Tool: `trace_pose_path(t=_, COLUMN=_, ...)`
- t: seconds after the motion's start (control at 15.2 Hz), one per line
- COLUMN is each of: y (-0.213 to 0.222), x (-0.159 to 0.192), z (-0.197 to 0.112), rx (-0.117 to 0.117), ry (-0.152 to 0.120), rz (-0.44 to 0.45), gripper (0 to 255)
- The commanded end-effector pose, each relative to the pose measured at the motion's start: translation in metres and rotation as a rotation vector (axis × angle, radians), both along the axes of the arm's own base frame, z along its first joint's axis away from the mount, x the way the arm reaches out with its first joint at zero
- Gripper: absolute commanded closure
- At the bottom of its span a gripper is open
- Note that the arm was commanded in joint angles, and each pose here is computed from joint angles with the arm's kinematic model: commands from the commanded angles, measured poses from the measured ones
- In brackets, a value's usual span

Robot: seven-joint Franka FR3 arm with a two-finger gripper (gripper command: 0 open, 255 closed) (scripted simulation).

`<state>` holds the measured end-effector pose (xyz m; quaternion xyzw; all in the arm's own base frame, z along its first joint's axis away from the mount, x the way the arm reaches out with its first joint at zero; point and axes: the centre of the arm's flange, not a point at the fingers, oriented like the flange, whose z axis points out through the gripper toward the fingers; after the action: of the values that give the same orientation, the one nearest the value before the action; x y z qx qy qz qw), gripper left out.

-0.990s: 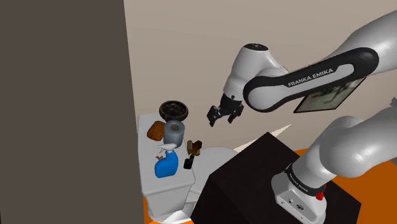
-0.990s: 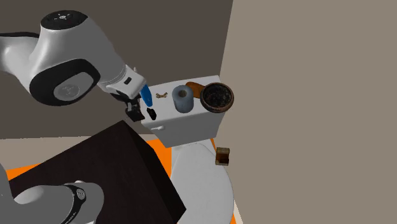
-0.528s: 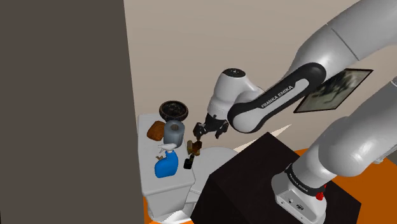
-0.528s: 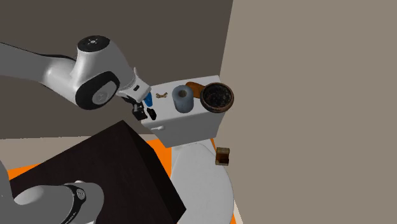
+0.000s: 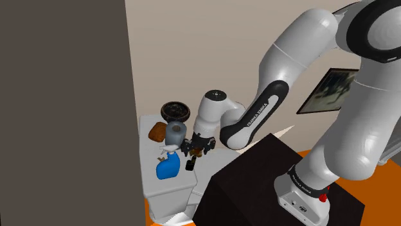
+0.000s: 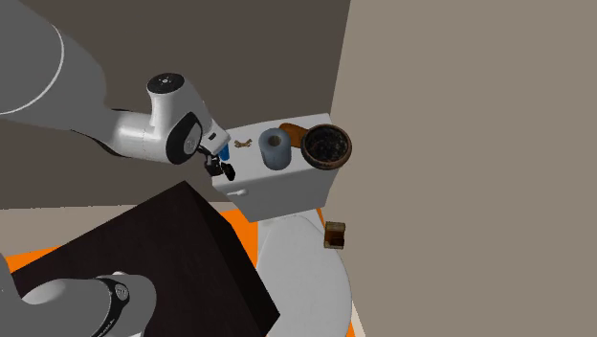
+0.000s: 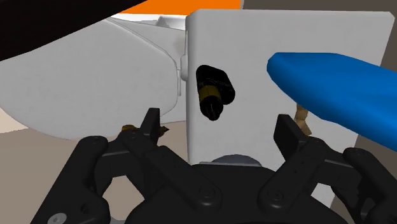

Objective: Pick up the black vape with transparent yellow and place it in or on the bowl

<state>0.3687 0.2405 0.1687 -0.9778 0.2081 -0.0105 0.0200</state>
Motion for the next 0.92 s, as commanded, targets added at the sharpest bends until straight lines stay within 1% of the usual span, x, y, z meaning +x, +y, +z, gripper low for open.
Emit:
trace_pose_path(t=0.0, y=0.004, x=0.001, z=-0.015, rx=0.001, ry=0.001, rz=-0.004, gripper=0)
trace_pose_path(t=0.4, y=0.005, x=0.002, z=-0.044, rx=0.001, ry=0.001, rz=-0.004, gripper=0)
trace_pose_path(t=0.86, y=0.005, x=0.002, z=-0.044, rx=0.001, ry=0.001, rz=-0.004, gripper=0)
